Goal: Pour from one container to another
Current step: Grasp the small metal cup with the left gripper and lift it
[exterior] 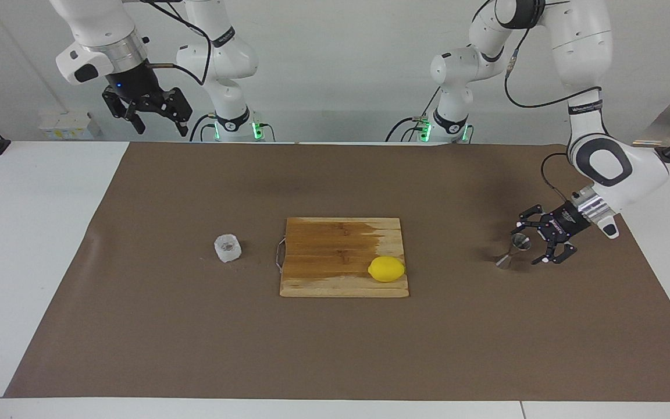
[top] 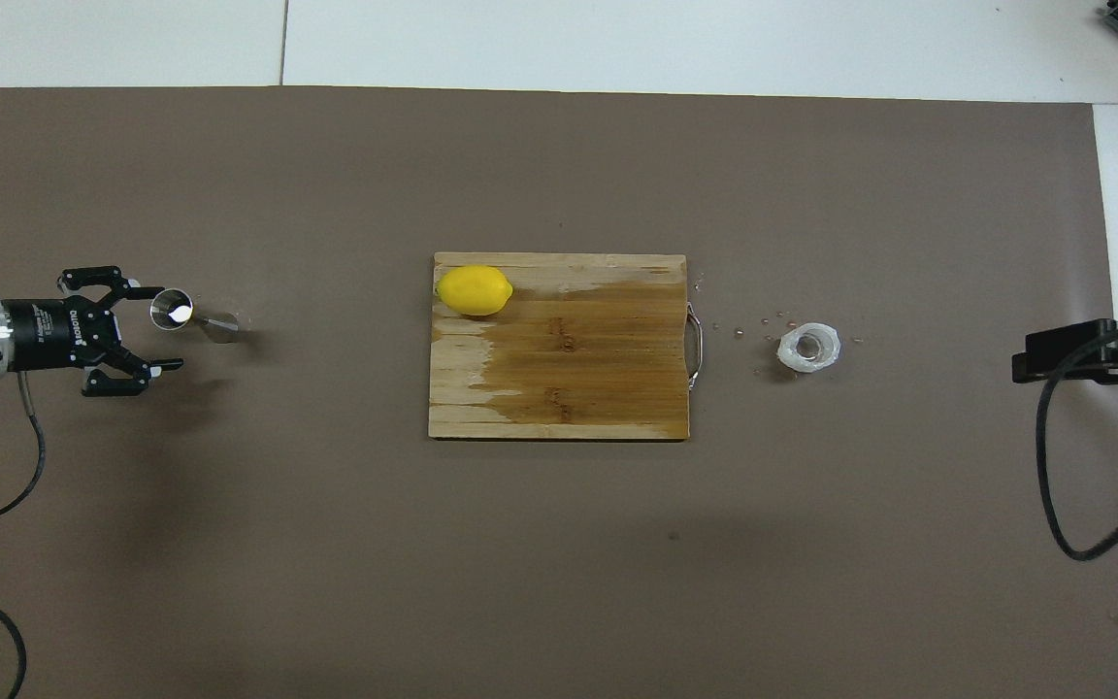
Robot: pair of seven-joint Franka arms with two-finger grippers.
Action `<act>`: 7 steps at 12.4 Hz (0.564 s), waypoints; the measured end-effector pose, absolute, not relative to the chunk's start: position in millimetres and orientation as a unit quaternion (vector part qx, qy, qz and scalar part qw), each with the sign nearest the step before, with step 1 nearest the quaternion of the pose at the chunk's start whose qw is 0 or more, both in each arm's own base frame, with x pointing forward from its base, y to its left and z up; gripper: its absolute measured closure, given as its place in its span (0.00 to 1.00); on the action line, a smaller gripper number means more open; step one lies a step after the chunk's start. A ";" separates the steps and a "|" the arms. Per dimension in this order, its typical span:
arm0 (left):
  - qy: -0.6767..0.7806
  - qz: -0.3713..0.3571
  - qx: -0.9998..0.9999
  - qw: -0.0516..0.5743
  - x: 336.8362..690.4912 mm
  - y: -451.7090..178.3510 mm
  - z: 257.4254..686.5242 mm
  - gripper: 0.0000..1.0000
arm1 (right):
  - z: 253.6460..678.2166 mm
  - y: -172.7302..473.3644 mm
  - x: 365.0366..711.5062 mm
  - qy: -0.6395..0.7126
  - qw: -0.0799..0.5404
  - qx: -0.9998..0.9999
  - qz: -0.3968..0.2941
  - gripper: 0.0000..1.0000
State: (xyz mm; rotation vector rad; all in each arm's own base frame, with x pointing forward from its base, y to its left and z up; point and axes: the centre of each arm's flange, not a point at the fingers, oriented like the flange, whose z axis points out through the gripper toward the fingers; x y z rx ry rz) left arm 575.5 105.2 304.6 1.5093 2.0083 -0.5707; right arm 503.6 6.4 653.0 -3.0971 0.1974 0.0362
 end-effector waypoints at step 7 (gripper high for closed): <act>0.766 -0.198 0.533 0.300 576.3 92.6 296.3 0.00 | 653.0 6.4 503.6 0.064 0.019 -0.998 0.012 0.00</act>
